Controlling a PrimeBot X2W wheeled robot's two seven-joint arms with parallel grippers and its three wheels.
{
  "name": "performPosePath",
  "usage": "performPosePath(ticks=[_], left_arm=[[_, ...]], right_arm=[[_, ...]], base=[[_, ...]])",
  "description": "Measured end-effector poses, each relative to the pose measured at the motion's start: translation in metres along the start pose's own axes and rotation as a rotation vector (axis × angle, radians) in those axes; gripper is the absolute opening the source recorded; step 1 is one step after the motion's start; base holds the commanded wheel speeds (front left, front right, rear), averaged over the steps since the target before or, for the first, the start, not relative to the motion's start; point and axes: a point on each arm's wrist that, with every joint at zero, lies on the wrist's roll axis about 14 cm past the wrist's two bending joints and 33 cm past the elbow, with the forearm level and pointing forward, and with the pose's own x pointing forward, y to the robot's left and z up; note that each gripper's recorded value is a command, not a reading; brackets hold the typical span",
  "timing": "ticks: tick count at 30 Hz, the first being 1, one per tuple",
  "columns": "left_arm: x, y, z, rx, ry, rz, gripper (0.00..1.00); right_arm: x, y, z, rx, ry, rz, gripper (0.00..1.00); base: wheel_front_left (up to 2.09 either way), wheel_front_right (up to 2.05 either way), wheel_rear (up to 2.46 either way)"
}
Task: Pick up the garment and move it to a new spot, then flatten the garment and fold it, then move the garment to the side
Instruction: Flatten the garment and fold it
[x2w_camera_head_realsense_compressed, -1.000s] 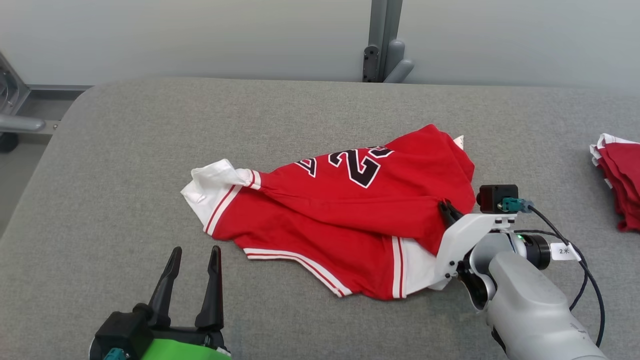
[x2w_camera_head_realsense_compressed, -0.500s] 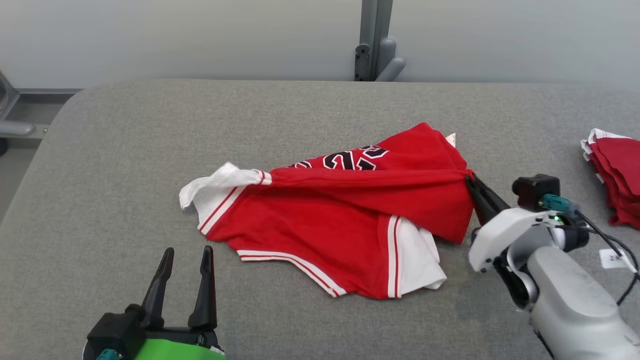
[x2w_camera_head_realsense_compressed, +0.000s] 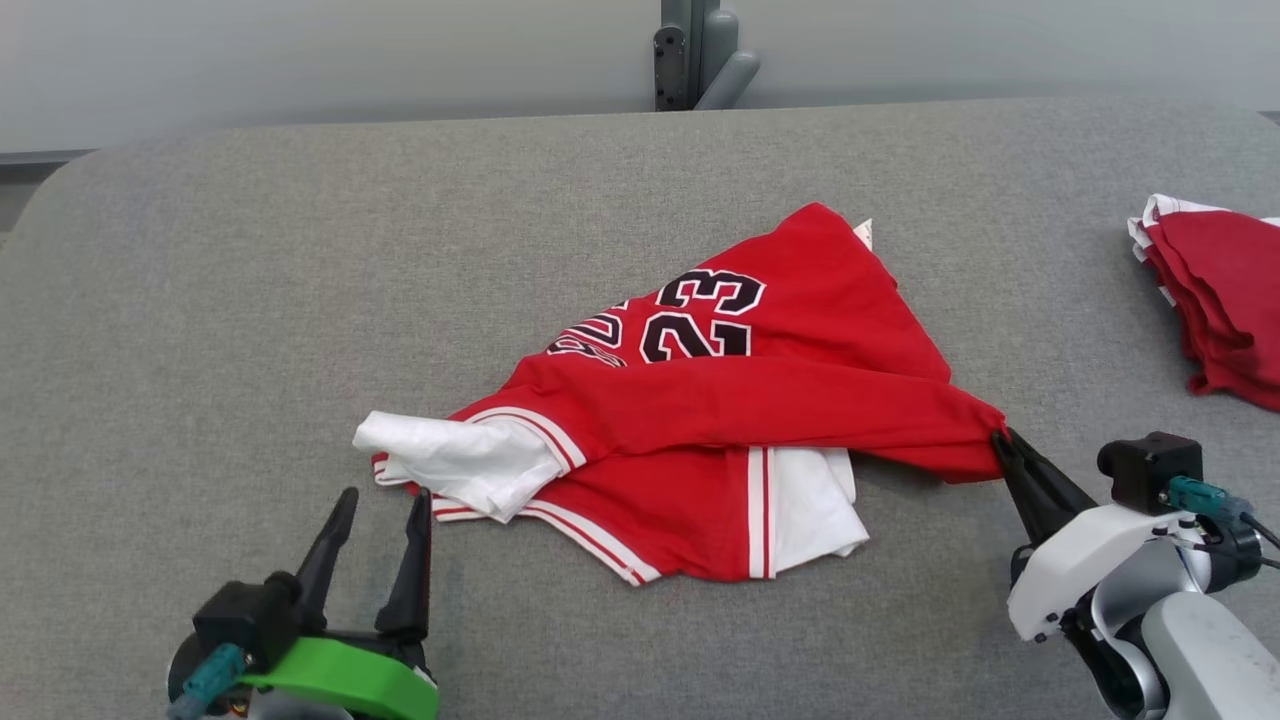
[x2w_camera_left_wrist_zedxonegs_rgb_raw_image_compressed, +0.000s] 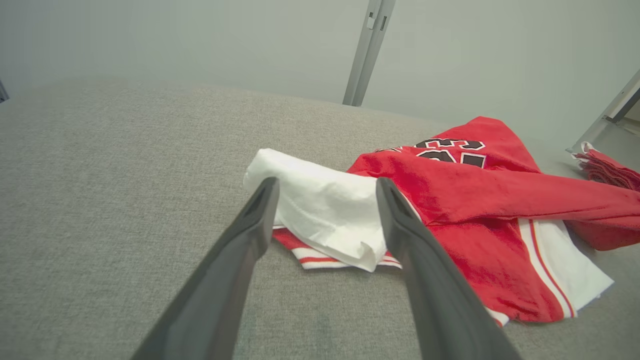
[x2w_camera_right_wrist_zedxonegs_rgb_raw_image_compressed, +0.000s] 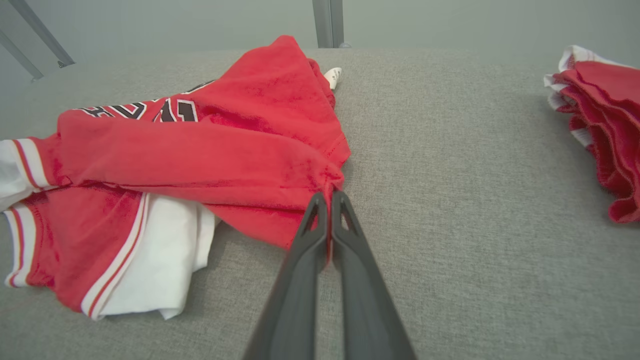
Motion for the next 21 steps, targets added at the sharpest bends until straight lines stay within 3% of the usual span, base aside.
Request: performPosePath(ticks=[7, 18, 19, 21], left_arm=[[0.035, 0.032, -0.003, 0.047, 0.048, 0.054, 1.0], [0.045, 0.052, -0.028, 0.258, 0.245, -0.038, 1.0], [0.044, 0.053, -0.03, 0.284, 0.263, -0.055, 0.94], [0.046, 0.052, -0.032, 0.321, 0.285, -0.089, 0.71]], right_arm=[[0.004, 0.015, -0.009, 0.006, 0.027, 0.014, 0.0], [0.005, 0.013, -0.01, -0.001, 0.033, 0.007, 0.0], [0.005, 0.013, -0.01, -0.001, 0.035, 0.007, 0.0], [0.005, 0.013, -0.011, -0.003, 0.038, 0.006, 0.0]], base=[[0.0, 0.0, 0.0], [0.0, 0.0, 0.0], [0.0, 0.0, 0.0], [0.0, 0.0, 0.0]])
